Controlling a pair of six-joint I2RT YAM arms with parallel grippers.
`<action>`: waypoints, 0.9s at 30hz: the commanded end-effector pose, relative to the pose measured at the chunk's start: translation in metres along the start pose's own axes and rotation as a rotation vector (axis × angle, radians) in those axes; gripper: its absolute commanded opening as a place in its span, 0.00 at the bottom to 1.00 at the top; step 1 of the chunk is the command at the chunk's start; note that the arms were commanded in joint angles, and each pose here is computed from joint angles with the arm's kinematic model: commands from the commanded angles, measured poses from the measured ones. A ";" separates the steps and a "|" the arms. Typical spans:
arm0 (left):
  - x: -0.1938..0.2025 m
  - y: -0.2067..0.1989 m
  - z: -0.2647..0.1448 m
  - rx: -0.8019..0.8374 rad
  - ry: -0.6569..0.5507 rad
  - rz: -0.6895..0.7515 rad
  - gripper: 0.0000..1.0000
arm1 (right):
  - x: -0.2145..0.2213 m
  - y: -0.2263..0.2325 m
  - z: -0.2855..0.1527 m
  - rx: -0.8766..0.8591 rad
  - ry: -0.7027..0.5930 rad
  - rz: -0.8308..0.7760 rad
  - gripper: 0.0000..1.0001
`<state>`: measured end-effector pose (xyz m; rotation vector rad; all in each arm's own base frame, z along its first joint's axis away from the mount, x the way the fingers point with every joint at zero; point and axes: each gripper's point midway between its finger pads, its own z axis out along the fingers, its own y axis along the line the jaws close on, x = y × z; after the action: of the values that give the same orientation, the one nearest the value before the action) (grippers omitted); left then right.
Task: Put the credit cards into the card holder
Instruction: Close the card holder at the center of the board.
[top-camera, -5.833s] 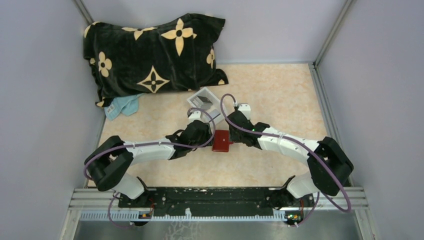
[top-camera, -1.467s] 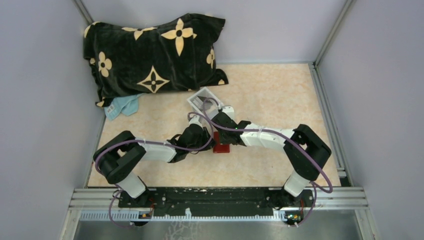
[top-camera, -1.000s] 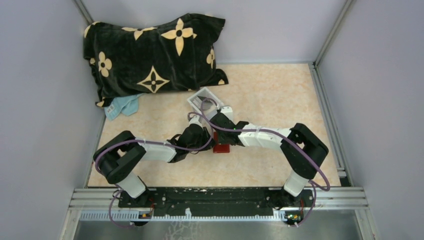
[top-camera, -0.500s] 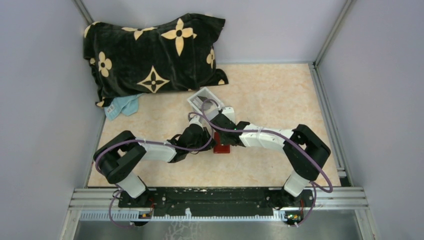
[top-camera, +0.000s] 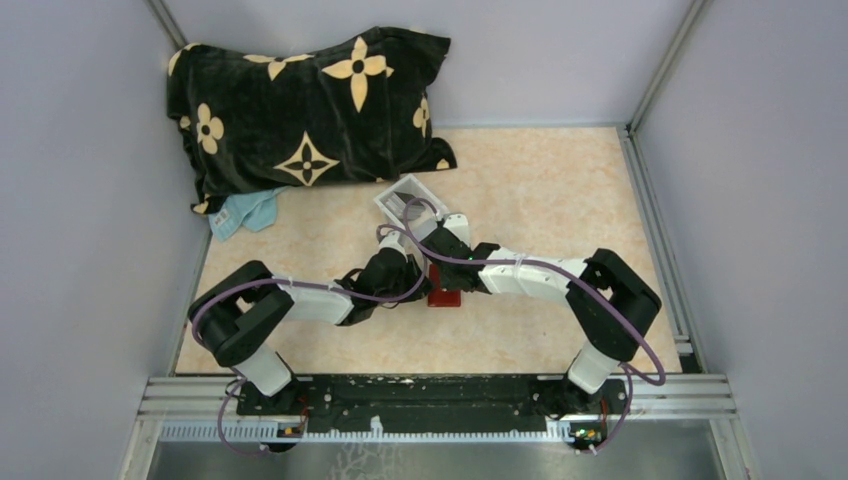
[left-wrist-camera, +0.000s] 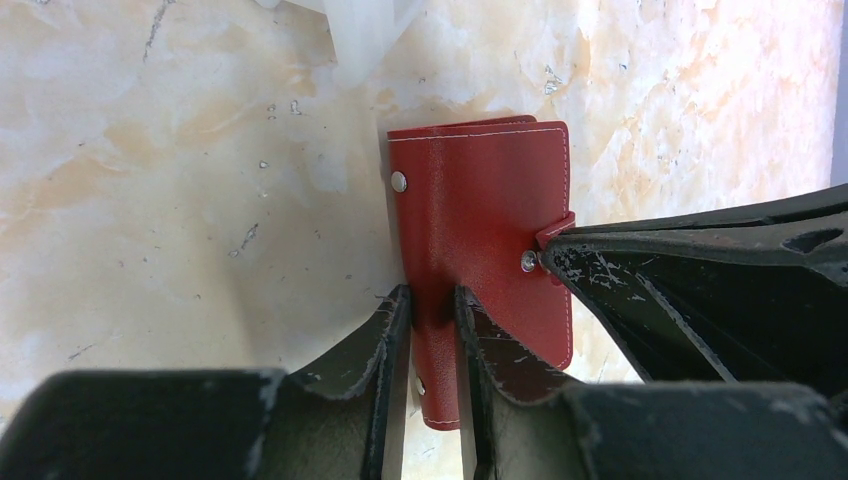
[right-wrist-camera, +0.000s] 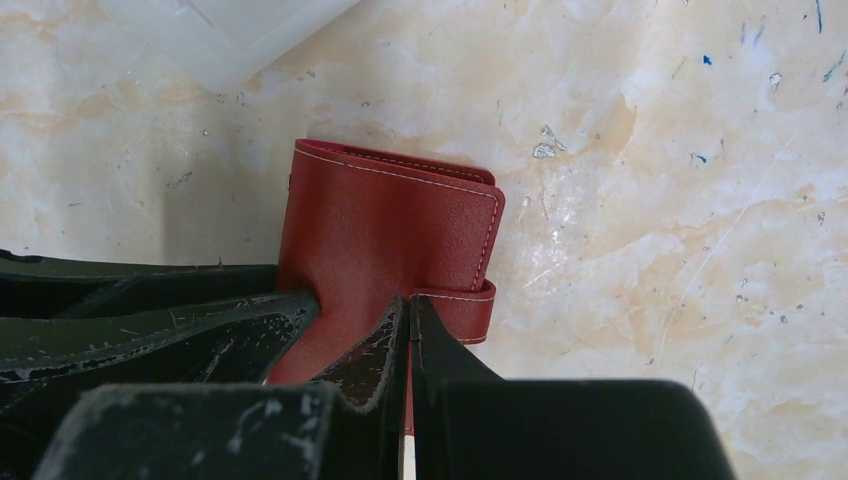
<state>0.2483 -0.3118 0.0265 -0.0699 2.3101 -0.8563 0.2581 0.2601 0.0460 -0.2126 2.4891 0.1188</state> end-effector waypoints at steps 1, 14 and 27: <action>0.025 0.023 0.000 -0.061 0.080 0.012 0.28 | -0.006 0.012 -0.003 -0.039 -0.022 0.010 0.00; 0.026 0.022 0.000 -0.059 0.083 0.014 0.27 | 0.001 0.015 -0.002 -0.042 -0.009 0.000 0.00; 0.025 0.022 -0.001 -0.056 0.080 0.010 0.27 | 0.019 0.013 0.009 -0.022 0.030 -0.016 0.00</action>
<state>0.2482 -0.3130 0.0264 -0.0673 2.3089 -0.8632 0.2587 0.2640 0.0414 -0.2210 2.4804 0.1110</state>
